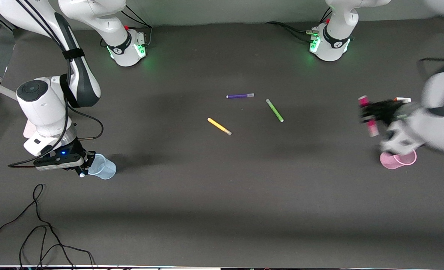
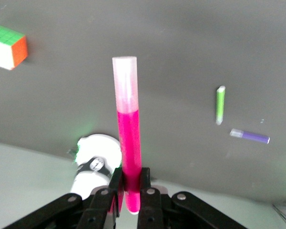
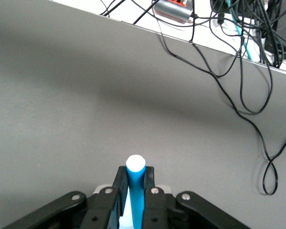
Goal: Place pink and blue markers in matching cups
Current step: 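Drop the blue marker into the blue cup while the left gripper lowers pink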
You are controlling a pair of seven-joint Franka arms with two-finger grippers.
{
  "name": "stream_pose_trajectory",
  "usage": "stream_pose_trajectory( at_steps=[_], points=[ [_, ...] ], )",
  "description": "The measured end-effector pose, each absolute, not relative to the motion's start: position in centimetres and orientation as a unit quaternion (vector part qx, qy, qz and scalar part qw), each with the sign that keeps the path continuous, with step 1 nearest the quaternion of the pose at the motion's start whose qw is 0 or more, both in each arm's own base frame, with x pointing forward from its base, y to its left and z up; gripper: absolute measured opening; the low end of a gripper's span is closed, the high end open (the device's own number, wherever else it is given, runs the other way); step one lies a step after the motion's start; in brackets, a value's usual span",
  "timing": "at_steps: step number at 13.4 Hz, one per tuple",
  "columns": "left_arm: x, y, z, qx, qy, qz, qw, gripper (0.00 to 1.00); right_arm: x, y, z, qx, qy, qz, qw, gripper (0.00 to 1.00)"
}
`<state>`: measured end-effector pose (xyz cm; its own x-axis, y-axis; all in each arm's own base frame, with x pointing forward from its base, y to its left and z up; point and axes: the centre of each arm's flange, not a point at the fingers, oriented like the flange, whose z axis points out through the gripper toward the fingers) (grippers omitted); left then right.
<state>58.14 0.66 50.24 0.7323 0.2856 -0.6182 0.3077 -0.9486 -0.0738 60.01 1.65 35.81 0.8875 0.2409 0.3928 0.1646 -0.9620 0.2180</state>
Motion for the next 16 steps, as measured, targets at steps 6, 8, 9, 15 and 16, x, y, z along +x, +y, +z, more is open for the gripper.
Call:
stream_pose_trajectory(
  at_steps=[6, 8, 9, 15, 16],
  points=[
    [55.4, 18.9, 44.4, 0.881, 0.189, -0.415, 0.122, 0.18, 60.4, 1.4, 32.6, 0.966, 0.109, 0.215, 0.088, 0.18],
    [56.0, 21.2, 39.4, 0.863, 0.195, -0.442, 0.147, 0.18, 60.4, 1.4, 32.7, 0.966, 0.109, 0.216, 0.089, 0.33],
    [56.8, 21.5, 37.9, 0.860, 0.194, -0.445, 0.154, 0.18, 60.5, 1.4, 32.7, 0.966, 0.109, 0.216, 0.089, 0.44],
    [61.4, 22.4, 31.5, 0.888, 0.170, -0.388, 0.179, 0.18, 61.4, 1.6, 35.0, 0.970, 0.105, 0.195, 0.098, 1.00],
    [61.5, 22.8, 30.6, 0.890, 0.167, -0.382, 0.182, 0.18, 61.5, 1.9, 36.0, 0.973, 0.103, 0.179, 0.101, 1.00]
  ],
)
